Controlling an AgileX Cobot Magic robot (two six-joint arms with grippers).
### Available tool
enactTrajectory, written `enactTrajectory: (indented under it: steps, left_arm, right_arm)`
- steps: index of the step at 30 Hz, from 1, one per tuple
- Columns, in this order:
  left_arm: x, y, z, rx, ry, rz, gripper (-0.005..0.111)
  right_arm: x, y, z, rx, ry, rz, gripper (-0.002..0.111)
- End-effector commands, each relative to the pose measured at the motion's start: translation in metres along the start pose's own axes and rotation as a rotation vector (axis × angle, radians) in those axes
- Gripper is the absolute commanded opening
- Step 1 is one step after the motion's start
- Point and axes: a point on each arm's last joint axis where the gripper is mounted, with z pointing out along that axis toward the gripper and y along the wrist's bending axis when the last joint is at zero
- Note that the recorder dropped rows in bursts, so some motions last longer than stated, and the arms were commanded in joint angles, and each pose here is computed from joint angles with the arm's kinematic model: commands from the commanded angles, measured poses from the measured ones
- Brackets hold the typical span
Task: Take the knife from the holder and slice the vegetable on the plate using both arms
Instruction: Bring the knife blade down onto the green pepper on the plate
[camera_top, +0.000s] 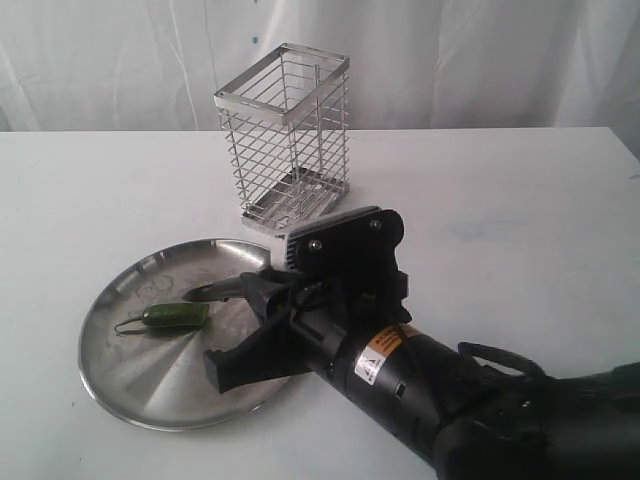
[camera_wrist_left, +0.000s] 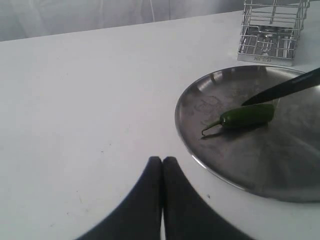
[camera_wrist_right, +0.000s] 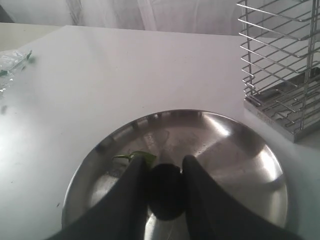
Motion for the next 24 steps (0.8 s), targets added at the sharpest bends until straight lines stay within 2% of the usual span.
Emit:
enactTrajectory:
  steps: [1, 9, 16, 24]
  left_arm:
    - [0.001, -0.001, 0.000, 0.007, 0.000, -0.008, 0.000]
    - [0.001, -0.001, 0.000, 0.007, 0.000, -0.008, 0.000]
    - [0.001, -0.001, 0.000, 0.007, 0.000, -0.008, 0.000]
    - [0.001, -0.001, 0.000, 0.007, 0.000, -0.008, 0.000]
  right_arm:
    - [-0.002, 0.002, 0.001, -0.006, 0.002, -0.015, 0.000]
    - [0.018, 0.017, -0.004, -0.074, 0.187, -0.033, 0.000]
    - [0.028, 0.019, -0.007, -0.088, 0.299, -0.036, 0.000]
    - [0.049, 0.014, -0.007, -0.014, 0.462, 0.081, 0.000]
